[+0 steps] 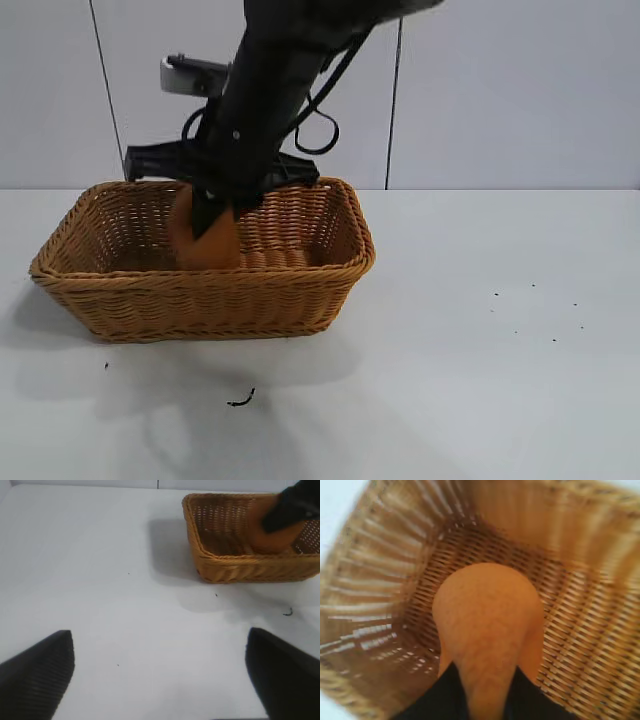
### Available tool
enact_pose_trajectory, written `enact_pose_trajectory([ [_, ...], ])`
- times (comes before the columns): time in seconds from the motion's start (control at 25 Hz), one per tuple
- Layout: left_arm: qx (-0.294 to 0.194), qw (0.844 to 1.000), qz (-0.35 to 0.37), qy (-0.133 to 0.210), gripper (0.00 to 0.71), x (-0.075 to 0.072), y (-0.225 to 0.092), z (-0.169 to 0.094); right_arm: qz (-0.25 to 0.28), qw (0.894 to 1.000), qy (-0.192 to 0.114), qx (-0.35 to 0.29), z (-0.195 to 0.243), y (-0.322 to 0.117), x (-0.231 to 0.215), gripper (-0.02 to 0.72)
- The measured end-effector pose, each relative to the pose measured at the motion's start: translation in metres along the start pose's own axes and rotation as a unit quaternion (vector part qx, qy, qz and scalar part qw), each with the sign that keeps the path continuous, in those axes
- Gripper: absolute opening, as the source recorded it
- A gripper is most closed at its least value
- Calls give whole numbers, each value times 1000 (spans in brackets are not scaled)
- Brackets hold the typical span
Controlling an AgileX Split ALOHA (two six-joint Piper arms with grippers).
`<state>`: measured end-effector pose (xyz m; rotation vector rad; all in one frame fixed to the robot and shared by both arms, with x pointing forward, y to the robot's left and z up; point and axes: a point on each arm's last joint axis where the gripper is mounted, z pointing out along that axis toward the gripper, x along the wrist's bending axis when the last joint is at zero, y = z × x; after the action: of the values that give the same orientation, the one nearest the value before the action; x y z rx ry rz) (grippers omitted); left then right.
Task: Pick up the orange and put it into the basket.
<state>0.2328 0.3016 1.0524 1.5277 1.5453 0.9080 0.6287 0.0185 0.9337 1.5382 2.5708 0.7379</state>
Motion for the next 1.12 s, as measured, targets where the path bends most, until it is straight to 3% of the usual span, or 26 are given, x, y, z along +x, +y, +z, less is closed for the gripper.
enact_pose_trajectory([
  [0.04,0,1000,0,0,666,0,0,0,-1,1000,1,2,-4,1,1,614],
  [0.16,0,1000,0,0,666,0,0,0,-13,1000,-9,13,-20,5,2,674],
  [0.36,0,1000,0,0,666,0,0,0,-23,998,-50,26,-64,25,-10,693],
  [0.6,0,1000,0,0,666,0,0,0,15,996,-89,26,-93,39,-54,694],
  [0.84,0,1000,0,0,666,0,0,0,121,981,-144,47,-117,30,-166,694],
  [1.12,0,1000,0,0,666,0,0,0,212,958,-190,39,-148,8,-260,694],
])
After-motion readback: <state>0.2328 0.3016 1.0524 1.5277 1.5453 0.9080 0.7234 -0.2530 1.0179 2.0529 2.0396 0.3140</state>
